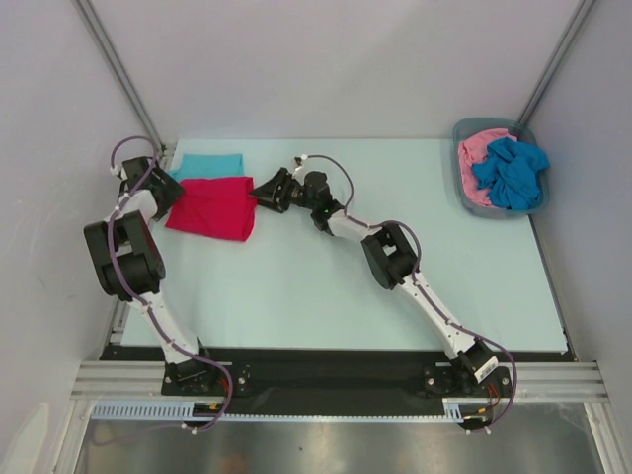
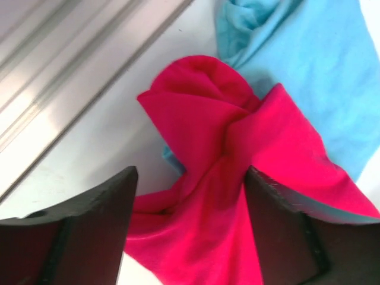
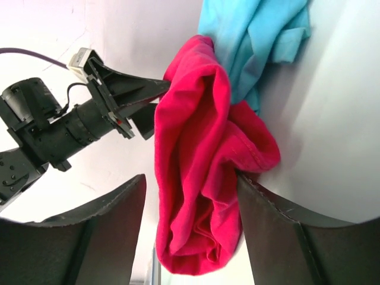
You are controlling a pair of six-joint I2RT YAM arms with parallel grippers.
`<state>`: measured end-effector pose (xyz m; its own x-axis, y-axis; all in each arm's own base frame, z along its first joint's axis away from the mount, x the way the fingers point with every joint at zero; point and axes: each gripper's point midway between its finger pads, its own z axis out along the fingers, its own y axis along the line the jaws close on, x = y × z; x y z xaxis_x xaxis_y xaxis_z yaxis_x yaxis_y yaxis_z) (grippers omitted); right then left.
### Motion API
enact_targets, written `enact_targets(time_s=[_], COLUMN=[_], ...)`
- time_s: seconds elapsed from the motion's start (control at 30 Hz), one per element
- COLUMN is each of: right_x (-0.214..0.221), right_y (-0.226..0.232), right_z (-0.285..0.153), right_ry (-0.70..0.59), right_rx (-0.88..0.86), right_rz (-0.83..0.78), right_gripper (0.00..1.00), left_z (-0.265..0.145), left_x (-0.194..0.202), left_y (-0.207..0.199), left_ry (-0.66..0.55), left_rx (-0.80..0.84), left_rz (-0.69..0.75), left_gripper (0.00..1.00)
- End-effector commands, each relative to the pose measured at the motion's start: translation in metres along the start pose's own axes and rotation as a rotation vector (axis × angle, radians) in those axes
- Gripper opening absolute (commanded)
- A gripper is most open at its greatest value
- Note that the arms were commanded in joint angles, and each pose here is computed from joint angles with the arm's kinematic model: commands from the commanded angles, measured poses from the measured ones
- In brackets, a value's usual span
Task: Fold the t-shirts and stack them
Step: Neatly place the folded tshirt to the corner, then reset both grippers
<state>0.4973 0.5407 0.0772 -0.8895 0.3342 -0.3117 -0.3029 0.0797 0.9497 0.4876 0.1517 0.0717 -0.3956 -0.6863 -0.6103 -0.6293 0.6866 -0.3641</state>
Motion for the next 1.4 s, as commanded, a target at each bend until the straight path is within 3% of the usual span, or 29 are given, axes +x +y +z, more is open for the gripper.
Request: enact_targets(time_s=[0.0,0.4,0.5,0.7,1.0,1.2,1.37], right_x=[-0.003,-0.035,-0.045,-0.088,-0.125,-0.124,-0.108], right_y=[0.014,0.066,0.075,0.094,0.109,0.107,0.1], right_z=[-0.009,-0.024,-0.031,-0.061,-0.164,-0.263,-0.334], right_ry=[0.026,0.006,-0.006,-0.06,-0.169,-0.257,-0.337], right_rx=[-0.004,-0.018,0.014,0.194,0.559,0.79,0.964], right_rz=[-0.044,-0.156,-0.211,-0.335,-0.468,-0.452,-0.417], right_gripper=[0.68,0.66,0.66,0.66,0.67,0.67,0.67], left_z=[-0.027,-0.06,-0.074,-0.107,-0.171,-0.198,-0.218], left_x=[-0.041,-0.05,-0.054,-0.033,0.087,0.171,0.242], left_y=[-0.004,-0.014,-0.028,-0.102,-0.262,-0.315,-0.331], left_ry=[-0.126,-0.183,-0.201,-0.188,-0.04,0.089,0.204], left_rx=[-0.027,0.009,0.059,0.243,0.57,0.696,0.792], left_rz=[-0.001,-0.021,-0.023,0.062,0.311,0.42,0.51], left_gripper=[0.79,0.83,0.83,0.83,0.8,0.79,0.8])
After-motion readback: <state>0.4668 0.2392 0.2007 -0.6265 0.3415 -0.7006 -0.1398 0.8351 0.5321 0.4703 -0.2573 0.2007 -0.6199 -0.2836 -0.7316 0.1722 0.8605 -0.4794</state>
